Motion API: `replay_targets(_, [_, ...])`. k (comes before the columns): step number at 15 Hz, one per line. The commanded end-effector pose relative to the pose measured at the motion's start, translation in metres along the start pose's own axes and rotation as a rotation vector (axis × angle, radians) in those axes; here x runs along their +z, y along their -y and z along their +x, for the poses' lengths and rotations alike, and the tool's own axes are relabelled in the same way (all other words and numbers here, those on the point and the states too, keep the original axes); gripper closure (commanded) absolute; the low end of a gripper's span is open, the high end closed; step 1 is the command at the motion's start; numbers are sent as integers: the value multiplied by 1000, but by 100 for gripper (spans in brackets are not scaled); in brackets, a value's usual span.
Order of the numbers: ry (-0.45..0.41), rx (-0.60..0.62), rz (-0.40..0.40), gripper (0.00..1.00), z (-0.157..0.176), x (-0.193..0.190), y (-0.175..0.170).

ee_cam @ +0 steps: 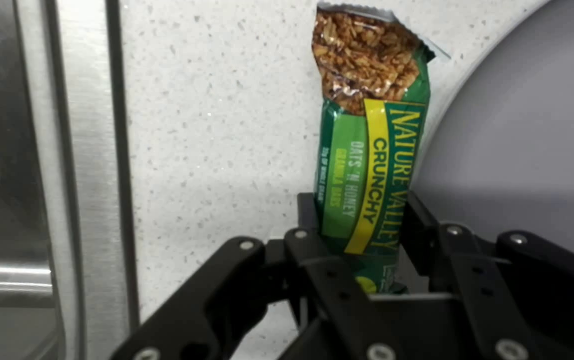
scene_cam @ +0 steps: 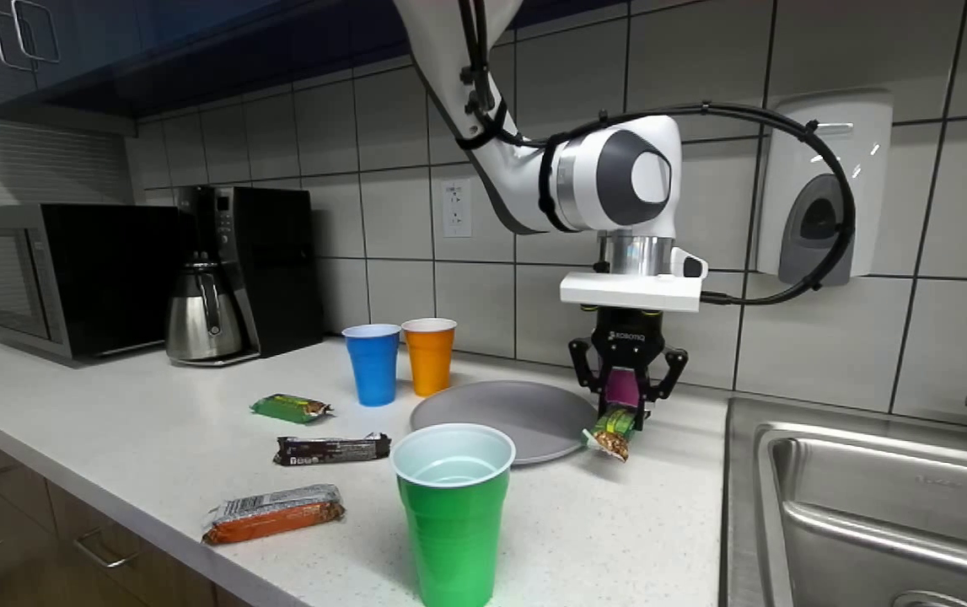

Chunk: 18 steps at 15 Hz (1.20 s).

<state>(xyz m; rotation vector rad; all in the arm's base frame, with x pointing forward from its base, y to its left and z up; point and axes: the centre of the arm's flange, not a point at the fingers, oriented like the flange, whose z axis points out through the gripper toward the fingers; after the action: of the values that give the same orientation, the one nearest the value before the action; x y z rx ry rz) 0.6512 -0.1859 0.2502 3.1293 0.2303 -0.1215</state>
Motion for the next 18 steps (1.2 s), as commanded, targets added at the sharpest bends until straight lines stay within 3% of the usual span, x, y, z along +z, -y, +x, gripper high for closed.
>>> replay_targets(1, [-15, -33, -2, 81, -10, -11, 21])
replay_targets(10, [-9, -81, 5, 81, 5, -7, 70])
replay_targets(18, [3, -101, 9, 81, 14, 0, 89])
